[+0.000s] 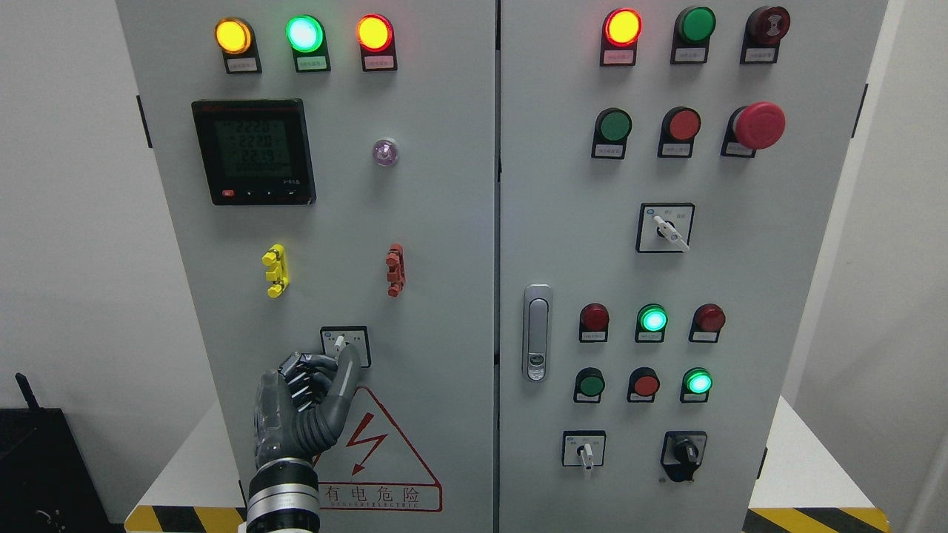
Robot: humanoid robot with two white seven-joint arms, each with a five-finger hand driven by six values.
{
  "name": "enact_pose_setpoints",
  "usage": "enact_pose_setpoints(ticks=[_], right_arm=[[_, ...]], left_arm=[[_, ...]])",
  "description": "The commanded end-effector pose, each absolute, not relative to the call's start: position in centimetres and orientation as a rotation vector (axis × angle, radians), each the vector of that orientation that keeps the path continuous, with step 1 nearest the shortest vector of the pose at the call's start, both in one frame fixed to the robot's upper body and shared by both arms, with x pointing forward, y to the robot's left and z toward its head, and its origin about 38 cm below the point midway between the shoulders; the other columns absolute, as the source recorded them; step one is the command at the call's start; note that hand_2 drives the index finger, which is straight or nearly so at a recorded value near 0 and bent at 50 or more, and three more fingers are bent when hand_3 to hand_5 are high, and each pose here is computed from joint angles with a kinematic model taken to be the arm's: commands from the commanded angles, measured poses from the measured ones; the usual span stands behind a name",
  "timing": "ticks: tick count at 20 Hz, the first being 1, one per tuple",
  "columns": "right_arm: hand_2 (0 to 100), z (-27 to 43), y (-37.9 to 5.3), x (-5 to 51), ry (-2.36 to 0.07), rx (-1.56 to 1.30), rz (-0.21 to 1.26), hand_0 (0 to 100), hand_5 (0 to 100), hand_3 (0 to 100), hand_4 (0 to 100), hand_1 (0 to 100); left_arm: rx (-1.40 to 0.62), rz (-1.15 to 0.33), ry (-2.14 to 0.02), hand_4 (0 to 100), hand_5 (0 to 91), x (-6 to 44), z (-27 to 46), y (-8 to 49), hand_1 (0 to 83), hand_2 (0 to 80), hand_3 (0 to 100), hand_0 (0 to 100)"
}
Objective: Turn on light switch 1
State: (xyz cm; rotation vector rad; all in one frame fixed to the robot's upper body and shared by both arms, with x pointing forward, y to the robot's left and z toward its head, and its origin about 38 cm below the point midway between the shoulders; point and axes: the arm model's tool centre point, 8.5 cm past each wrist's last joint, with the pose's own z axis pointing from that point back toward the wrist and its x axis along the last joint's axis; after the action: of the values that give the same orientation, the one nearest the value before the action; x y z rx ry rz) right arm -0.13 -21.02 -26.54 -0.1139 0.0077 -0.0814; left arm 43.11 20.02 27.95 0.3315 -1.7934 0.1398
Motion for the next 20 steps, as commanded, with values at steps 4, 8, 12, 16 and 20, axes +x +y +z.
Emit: enact_pose_setpoints(ticks=[4,8,12,16,20], right_arm=[[0,-26.54,-21.02,-0.15,0.009,-0.114,-0.081,31,0,0,0,0],[0,-26.54,-21.02,-0.15,0.009,-0.114,-0.081,31,0,0,0,0],[0,-26.54,-21.02,-0.15,0.009,-0.114,-0.080,31,0,0,0,0],[0,-26.54,-21.02,-0.15,0.009,-0.114,-0.081,31,0,0,0,0],[0,-26.54,-21.02,-0.15,0.009,-0.114,-0.081,31,0,0,0,0]], left_arm=[[0.332,0.137,-1.789,94,86.6,43.20,27.85,19.92,55.9,60.8,92,42],[0.332,0.137,-1.789,94,86.6,43.20,27.85,19.92,55.5,60.8,92,46],[0.331,0.138,-1.789,94,86.6,43.20,27.85,19.88,54.5,60.8,92,49],[0.329,0.136,-1.789,94,86.7,43.20,27.85,19.87,53.6,60.7,92,51],[0.329,0.136,-1.791,94,86.6,43.20,27.86,19.90,52.2,60.4,92,53]])
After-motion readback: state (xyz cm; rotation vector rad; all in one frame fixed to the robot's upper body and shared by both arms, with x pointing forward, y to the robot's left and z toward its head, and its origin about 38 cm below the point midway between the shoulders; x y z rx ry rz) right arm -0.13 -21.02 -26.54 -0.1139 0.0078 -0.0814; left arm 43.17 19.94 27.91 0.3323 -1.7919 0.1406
